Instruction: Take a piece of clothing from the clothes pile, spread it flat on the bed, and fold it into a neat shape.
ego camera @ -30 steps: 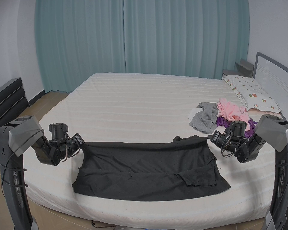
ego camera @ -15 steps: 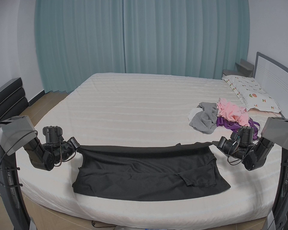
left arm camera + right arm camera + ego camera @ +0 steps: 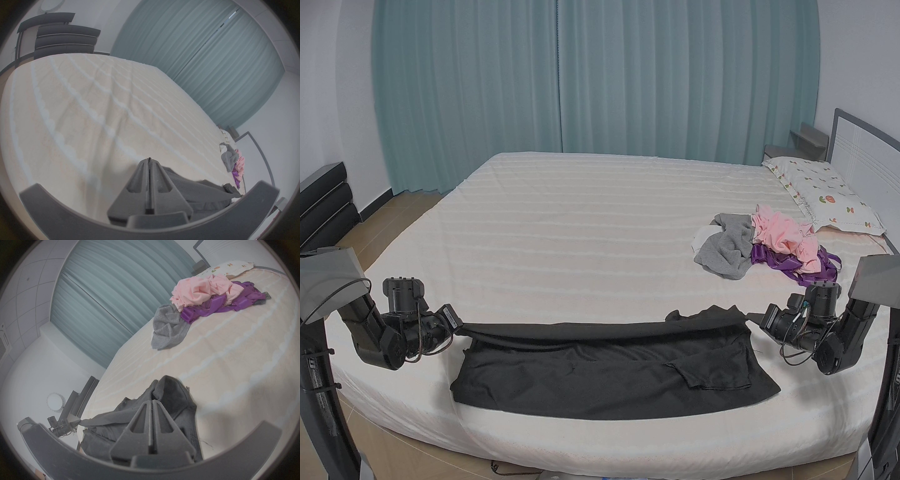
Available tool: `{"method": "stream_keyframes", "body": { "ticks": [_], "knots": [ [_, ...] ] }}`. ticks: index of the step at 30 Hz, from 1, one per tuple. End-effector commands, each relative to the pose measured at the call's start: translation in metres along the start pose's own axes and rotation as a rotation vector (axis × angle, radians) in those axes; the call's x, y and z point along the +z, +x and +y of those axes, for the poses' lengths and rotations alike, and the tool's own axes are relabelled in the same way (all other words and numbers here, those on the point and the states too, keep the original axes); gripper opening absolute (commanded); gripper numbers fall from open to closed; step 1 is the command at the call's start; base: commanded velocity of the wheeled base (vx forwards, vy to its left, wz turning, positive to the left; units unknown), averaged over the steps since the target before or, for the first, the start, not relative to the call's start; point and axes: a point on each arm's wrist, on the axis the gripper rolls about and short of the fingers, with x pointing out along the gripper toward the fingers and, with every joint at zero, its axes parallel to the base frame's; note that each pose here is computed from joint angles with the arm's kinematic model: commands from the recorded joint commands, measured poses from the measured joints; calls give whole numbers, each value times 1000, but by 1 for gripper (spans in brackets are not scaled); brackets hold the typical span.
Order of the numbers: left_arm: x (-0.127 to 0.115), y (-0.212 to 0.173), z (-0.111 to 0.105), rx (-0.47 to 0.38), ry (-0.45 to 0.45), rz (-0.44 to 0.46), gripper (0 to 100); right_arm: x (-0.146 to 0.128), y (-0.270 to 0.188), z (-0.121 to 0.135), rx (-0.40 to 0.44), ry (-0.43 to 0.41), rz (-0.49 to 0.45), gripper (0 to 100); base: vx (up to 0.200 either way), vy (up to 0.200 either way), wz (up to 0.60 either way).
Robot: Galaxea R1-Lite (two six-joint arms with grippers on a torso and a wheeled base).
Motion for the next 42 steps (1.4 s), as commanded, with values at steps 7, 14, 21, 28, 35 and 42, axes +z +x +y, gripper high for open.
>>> {"method": "stream_keyframes", "body": {
  "ticks": [7,14,21,28,35,42],
  "knots": [
    [-19,-13,12,2,18,2,0,-24,-9,-17,-16,-2,65,0,0,0,0],
    [-35,-8,23,18,32,38,100,-41,-7,-26,-32,-38,103,100,0,0,0],
    [-32,-10,19,6,29,24,100,-21,-8,-12,21,-55,28,100,0,0,0],
    [-8,-5,-1,-63,-1,-57,100,4,10,-3,54,-33,-22,100,0,0,0],
    [0,35,-15,-43,-64,18,100,16,34,-9,17,130,16,100,0,0,0],
    [-15,56,-13,-29,-71,67,100,9,41,-20,-26,170,62,100,0,0,0]
  ]
}}
